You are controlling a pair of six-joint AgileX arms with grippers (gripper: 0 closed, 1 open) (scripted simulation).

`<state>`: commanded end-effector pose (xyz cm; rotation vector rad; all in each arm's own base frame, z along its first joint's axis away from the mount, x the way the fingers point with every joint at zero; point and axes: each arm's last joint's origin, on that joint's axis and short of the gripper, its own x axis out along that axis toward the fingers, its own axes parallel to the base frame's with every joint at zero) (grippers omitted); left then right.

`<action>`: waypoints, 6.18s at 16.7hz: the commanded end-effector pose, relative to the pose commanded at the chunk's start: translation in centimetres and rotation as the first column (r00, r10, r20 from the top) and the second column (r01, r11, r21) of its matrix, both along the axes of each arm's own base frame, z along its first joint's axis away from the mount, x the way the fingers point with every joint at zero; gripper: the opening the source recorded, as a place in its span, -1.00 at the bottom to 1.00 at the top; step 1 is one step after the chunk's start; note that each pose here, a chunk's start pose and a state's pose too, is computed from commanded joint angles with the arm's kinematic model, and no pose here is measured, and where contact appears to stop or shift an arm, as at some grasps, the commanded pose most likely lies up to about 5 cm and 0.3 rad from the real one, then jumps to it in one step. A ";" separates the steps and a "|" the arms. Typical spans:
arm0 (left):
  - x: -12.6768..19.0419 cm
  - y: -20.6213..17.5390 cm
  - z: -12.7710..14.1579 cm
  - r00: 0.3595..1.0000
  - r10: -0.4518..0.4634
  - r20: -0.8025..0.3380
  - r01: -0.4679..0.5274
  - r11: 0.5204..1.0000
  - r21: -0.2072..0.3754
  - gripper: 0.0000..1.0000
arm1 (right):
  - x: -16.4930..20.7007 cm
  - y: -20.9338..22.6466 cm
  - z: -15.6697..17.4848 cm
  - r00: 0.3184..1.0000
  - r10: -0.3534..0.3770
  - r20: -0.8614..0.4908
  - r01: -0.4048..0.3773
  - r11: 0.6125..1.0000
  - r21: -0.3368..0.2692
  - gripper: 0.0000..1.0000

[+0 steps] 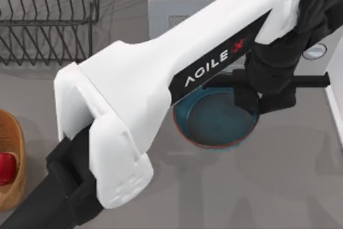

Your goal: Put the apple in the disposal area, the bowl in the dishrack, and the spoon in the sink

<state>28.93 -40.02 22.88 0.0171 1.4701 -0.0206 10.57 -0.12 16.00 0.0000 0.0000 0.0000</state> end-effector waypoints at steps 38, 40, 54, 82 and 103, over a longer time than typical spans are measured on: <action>-10.7 42.9 19.0 0.102 0.022 0.995 0.017 1.000 -0.024 -1.00 | 0.0 0.0 0.0 1.000 0.000 0.000 0.000 1.000 0.000 1.00; -9.6 43.1 18.7 0.103 0.021 0.994 0.016 1.000 -0.023 -1.00 | 0.0 0.0 0.0 1.000 0.000 0.000 0.000 1.000 0.000 1.00; 8.5 43.1 2.2 0.078 0.021 0.997 0.014 1.000 -0.023 -1.00 | 0.0 0.0 0.0 1.000 0.000 0.000 0.000 1.000 0.000 1.00; 9.2 42.5 -1.1 0.101 0.022 0.995 0.016 1.000 -0.024 1.00 | 0.0 0.0 0.0 1.000 0.000 0.000 0.000 1.000 0.000 1.00; -5.8 40.7 3.4 0.105 0.026 0.994 0.015 1.000 -0.028 1.00 | 0.0 0.0 0.0 1.000 0.000 0.000 0.000 1.000 0.000 1.00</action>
